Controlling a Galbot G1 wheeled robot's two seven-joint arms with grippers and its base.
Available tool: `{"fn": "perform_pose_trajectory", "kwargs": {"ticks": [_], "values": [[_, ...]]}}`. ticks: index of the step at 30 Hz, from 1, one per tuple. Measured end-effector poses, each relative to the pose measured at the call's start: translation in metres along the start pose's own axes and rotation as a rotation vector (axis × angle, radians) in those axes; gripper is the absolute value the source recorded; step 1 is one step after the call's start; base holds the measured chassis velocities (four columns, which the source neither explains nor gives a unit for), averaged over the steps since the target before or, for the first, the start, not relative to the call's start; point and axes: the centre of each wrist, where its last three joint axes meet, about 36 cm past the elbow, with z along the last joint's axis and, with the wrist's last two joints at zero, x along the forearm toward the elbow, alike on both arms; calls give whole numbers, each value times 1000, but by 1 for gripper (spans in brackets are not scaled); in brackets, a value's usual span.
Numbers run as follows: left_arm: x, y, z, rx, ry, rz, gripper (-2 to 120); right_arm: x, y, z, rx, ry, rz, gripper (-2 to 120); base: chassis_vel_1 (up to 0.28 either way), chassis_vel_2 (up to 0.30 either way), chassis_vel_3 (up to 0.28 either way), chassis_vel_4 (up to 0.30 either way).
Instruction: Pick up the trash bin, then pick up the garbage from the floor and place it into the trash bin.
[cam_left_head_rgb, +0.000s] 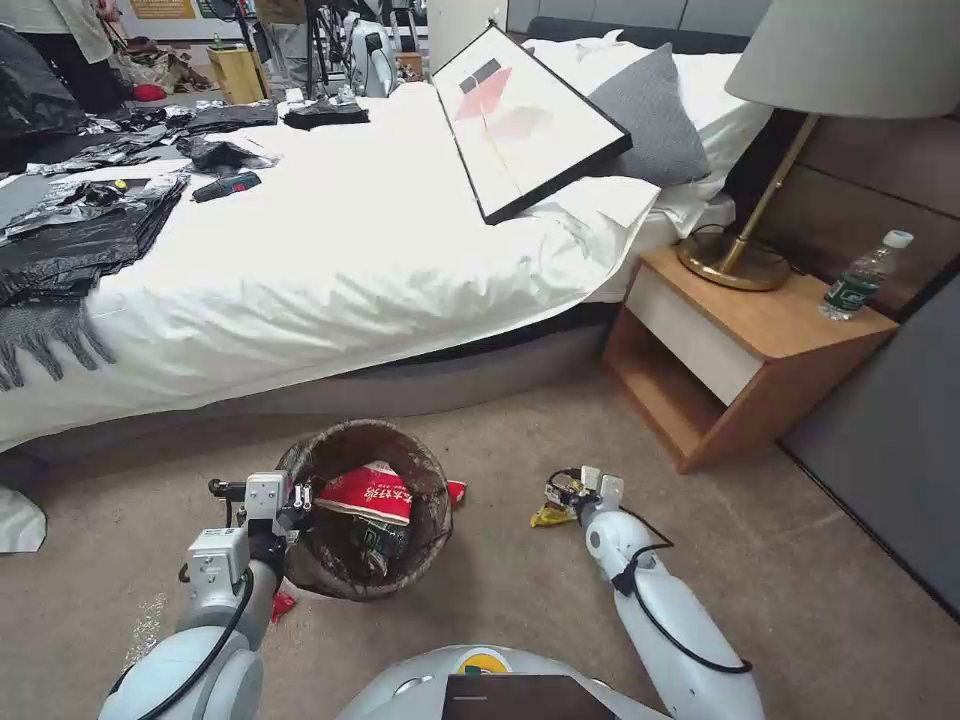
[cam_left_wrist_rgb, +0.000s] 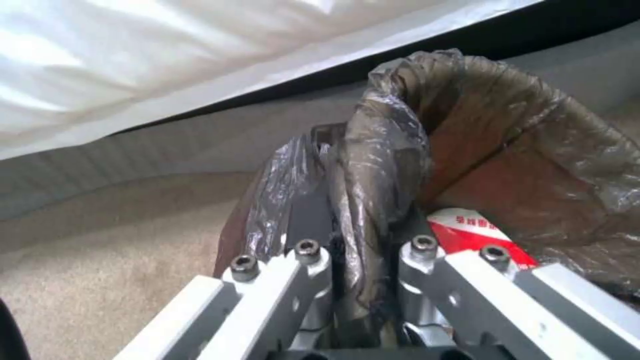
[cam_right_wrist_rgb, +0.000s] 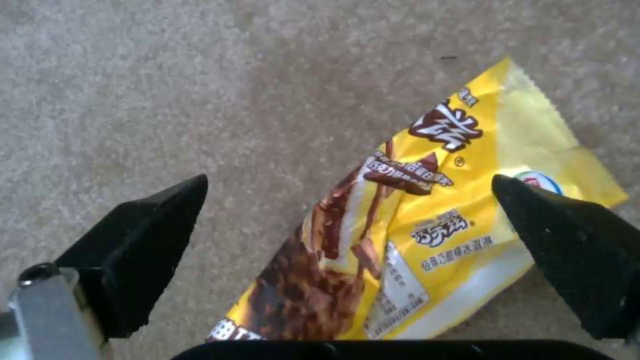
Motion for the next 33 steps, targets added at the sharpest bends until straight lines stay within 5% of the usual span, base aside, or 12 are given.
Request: {"fn": "perform_pose_trajectory", "kwargs": {"ticks": [33], "values": [[0, -1, 0, -4, -7, 8, 7, -21, -8, 18, -6, 59, 90, 100, 0, 0, 0, 0]]}}
